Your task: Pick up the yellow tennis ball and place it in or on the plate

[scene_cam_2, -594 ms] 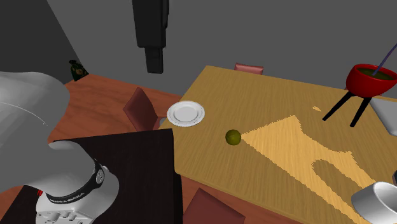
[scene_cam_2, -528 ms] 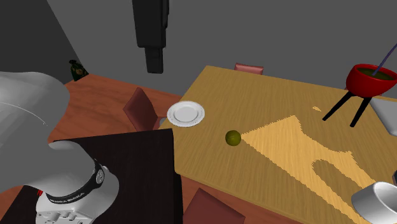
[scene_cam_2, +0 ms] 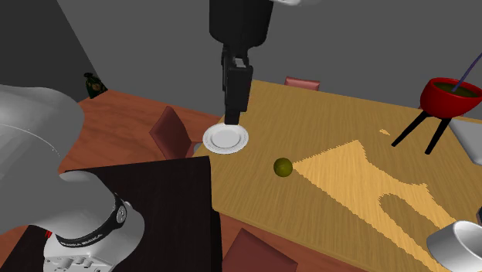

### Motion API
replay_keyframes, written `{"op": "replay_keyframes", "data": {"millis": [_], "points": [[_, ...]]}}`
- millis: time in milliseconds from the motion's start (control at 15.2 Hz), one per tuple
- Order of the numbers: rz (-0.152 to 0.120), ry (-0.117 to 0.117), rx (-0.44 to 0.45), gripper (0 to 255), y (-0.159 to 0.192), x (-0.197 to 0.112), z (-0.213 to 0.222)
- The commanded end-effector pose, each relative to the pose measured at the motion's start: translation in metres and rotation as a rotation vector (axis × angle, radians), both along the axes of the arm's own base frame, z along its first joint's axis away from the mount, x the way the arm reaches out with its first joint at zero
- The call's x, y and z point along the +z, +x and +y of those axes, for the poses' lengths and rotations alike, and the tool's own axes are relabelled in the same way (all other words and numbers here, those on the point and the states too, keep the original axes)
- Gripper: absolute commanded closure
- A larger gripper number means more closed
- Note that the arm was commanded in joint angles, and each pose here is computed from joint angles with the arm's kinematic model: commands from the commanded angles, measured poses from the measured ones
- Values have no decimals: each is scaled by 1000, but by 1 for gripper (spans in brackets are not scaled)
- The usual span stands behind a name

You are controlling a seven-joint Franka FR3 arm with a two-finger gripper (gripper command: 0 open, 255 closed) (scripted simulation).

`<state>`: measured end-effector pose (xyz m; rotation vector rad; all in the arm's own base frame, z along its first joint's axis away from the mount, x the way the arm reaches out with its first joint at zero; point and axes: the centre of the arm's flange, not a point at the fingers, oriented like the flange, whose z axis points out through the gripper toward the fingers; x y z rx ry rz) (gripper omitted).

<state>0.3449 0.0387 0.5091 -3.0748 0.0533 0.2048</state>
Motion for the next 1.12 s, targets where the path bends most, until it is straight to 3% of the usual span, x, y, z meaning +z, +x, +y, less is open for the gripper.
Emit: {"op": "replay_keyframes", "data": {"millis": [0, 1056], "points": [[0, 9, -2, 0, 14, -20, 4], [19, 77, -11, 0, 128, -192, 49]]}}
